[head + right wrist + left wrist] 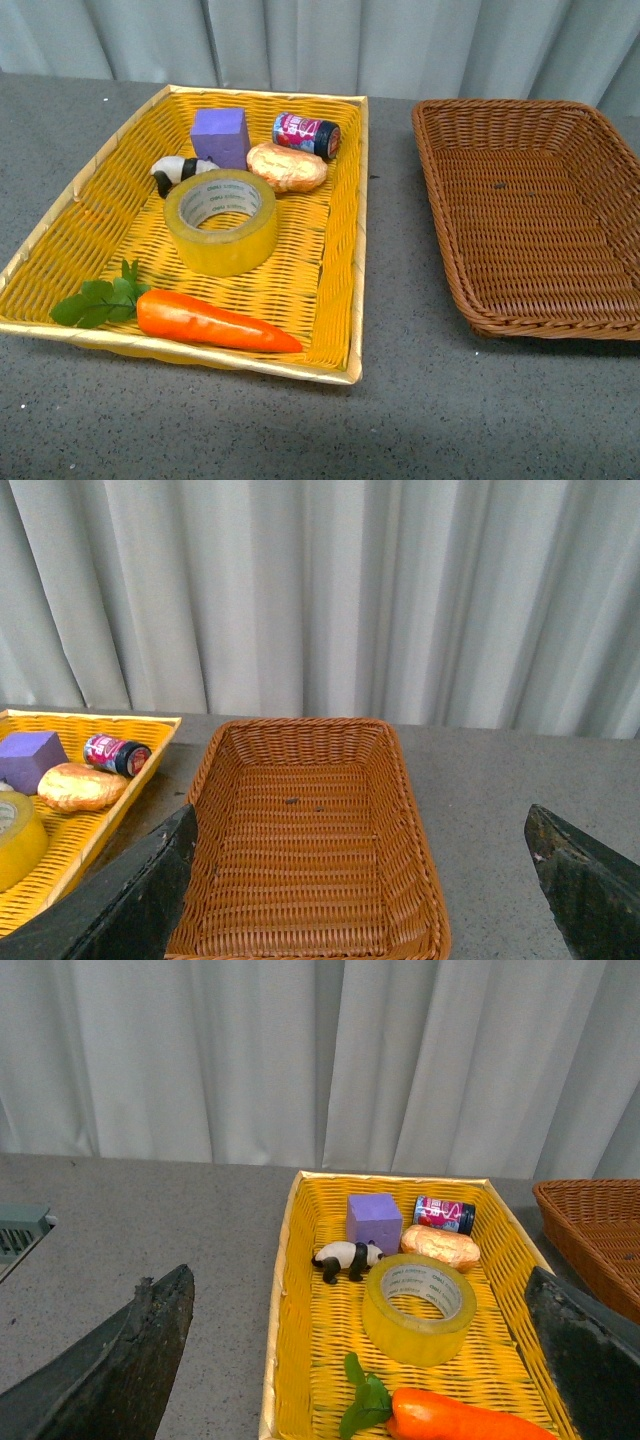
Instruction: Move tape to another basket
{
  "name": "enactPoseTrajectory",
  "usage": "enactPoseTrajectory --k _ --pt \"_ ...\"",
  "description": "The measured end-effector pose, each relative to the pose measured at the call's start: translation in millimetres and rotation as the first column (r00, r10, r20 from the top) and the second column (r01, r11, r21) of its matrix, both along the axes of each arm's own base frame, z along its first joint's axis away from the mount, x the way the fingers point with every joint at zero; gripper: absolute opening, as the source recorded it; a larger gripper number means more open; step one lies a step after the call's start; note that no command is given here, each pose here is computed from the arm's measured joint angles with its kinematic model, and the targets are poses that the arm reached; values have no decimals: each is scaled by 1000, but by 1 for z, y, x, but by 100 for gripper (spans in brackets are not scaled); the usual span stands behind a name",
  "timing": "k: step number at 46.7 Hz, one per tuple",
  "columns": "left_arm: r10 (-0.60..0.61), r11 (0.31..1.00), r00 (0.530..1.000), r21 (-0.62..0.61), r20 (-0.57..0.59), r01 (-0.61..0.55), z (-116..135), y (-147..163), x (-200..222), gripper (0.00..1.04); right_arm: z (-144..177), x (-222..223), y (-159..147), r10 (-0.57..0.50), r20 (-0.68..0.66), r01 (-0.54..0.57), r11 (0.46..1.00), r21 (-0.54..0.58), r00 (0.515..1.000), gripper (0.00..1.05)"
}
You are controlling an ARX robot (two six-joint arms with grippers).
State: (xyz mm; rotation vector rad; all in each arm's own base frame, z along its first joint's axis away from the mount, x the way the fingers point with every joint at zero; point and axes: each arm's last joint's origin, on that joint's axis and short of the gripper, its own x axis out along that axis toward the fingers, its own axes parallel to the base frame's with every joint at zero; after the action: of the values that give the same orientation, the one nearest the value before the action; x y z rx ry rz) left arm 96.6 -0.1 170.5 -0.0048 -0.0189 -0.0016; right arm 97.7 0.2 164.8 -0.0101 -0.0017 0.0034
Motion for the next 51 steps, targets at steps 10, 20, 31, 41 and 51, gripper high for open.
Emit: enactPoseTrajectory --k 10,20,31,41,51 --pt "0 1000 1000 0 0 0 0 0 0 98 0 0 0 0 0 0 1000 0 1000 96" --pt "0 1000 1000 0 0 0 0 0 0 98 0 0 0 0 0 0 1000 0 1000 96" --pt "0 1000 1000 0 0 0 0 0 0 98 0 0 0 0 0 0 1000 0 1000 96" --pt "0 1000 1000 0 0 0 0 0 0 98 0 0 0 0 0 0 1000 0 1000 96" --pt "0 1000 1000 0 0 0 0 0 0 98 0 0 0 0 0 0 1000 0 1000 96"
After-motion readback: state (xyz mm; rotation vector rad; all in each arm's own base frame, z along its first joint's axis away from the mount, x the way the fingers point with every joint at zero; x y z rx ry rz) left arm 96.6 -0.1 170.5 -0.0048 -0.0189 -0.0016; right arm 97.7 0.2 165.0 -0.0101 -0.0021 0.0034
